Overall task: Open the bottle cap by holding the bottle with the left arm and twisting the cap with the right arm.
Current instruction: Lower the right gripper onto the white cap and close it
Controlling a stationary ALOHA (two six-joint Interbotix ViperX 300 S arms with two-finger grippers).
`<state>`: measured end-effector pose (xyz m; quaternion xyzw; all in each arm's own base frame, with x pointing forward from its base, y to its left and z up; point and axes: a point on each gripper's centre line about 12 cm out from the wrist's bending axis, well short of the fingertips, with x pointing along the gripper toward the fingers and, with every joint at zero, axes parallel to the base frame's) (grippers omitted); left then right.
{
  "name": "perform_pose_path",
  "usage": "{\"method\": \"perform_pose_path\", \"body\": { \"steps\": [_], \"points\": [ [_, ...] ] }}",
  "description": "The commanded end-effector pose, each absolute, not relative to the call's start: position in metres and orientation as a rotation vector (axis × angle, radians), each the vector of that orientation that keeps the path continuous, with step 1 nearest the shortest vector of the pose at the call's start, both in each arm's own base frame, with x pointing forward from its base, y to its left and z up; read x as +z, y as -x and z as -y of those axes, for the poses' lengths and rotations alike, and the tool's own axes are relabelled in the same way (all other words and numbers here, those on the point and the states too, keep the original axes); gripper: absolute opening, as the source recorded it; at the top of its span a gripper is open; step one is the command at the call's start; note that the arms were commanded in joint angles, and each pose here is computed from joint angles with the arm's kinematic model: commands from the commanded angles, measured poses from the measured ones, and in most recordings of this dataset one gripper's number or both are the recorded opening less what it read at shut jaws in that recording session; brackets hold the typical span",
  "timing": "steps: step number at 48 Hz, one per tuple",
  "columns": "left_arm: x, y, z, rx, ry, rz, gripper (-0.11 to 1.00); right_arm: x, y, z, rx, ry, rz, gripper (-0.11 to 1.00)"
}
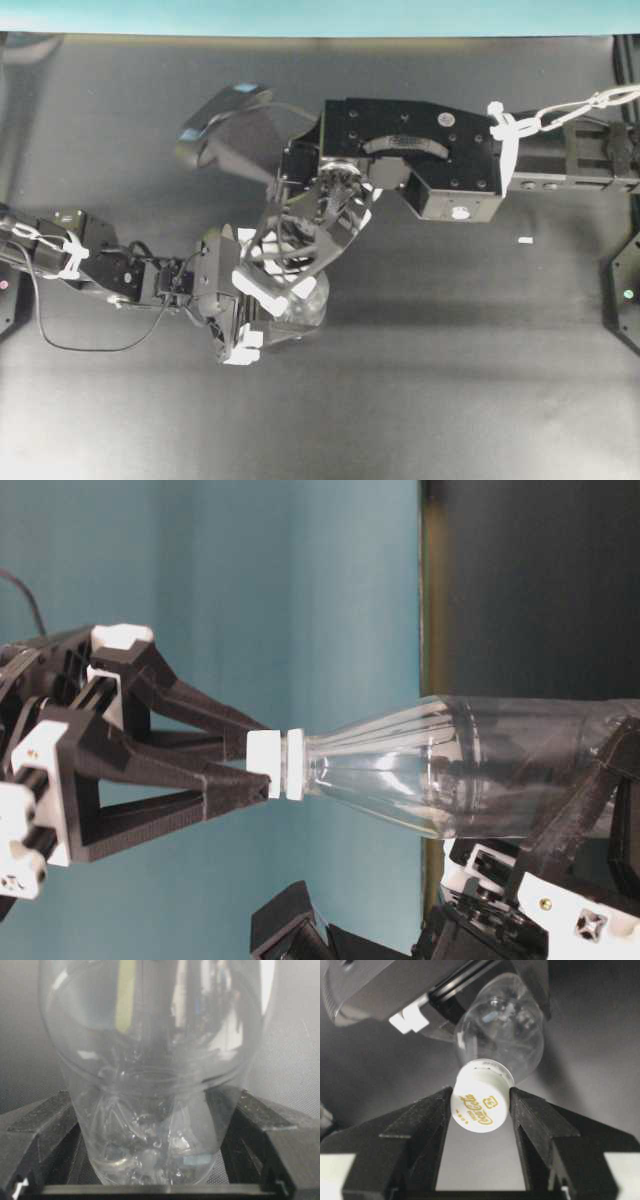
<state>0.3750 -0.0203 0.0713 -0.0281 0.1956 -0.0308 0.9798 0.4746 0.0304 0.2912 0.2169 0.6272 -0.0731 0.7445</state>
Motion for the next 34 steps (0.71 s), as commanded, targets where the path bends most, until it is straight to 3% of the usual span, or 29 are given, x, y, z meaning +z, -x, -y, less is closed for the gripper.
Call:
{"method": "perform_pose_path", "body": {
  "steps": [1,34],
  "points": [
    [0.0692,-0.3733,0.0243,-0.073,0.056,-0.407,0.83,0.2939,-0.4762,-0.0372,-0.062,-0.366,-1.365,0.38],
    [0.0690,-0.3729,0.0244,-0.074,0.054,-0.406,0.83,0.2956,-0.4753,-0.0411,0.499,0.321,-1.298,0.38]
  ]
}}
